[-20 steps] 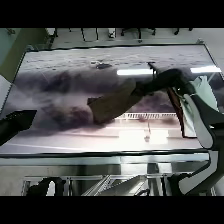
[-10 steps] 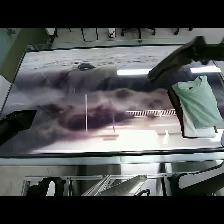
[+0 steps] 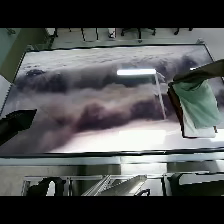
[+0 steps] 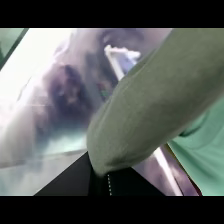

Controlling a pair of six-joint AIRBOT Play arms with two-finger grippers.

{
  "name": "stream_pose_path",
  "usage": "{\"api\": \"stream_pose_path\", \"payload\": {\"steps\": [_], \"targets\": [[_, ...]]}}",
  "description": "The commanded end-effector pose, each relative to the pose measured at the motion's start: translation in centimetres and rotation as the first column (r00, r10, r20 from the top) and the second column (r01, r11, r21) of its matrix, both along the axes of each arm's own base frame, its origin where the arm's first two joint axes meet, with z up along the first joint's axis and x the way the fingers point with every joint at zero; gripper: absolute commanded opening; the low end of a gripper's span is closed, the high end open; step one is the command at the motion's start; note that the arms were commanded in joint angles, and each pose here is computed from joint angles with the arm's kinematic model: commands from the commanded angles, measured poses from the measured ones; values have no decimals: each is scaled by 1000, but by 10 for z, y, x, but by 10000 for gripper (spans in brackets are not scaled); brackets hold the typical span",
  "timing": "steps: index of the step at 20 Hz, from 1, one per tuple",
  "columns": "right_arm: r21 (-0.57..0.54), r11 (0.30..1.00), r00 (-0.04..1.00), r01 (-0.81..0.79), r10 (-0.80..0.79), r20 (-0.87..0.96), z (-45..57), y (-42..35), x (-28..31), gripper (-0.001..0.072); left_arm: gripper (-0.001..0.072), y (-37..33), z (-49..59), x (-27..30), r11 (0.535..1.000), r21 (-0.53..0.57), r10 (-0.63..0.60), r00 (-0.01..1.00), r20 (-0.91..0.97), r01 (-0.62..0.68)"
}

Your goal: Fold the shirts.

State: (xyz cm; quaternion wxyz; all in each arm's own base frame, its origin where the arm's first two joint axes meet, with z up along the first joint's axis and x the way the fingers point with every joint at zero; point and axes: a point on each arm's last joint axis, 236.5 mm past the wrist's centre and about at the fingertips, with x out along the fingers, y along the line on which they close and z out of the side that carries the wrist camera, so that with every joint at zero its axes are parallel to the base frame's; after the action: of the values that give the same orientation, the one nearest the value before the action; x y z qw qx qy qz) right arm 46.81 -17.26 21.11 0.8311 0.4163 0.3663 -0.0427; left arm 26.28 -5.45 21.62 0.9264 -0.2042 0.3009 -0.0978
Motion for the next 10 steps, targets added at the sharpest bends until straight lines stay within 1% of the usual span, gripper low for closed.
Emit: {"api": "stream_pose_path", "payload": {"steps": [1,4,6,8,10], "targets": [[-24,997,995,77,-78,-55,15,-5,-29,24,14,0,-1,-1,1000,0,-1,1000,-5,1],[-78,983,969,164,-175,-173,5,-17,-60,24,13,0,-1,-1,1000,1,-2,1000,-7,2],[-76,979,936,192,-205,-285,-17,-16,-84,24,13,-1,-4,-3,1000,2,-9,1000,-19,9],[-88,963,883,254,-268,-386,-41,-15,-114,23,14,-3,-7,-6,999,21,-30,999,-27,30],[-119,930,808,348,-362,-466,-67,-14,-148,24,14,-4,-9,-8,999,24,-38,998,-40,39]]}}
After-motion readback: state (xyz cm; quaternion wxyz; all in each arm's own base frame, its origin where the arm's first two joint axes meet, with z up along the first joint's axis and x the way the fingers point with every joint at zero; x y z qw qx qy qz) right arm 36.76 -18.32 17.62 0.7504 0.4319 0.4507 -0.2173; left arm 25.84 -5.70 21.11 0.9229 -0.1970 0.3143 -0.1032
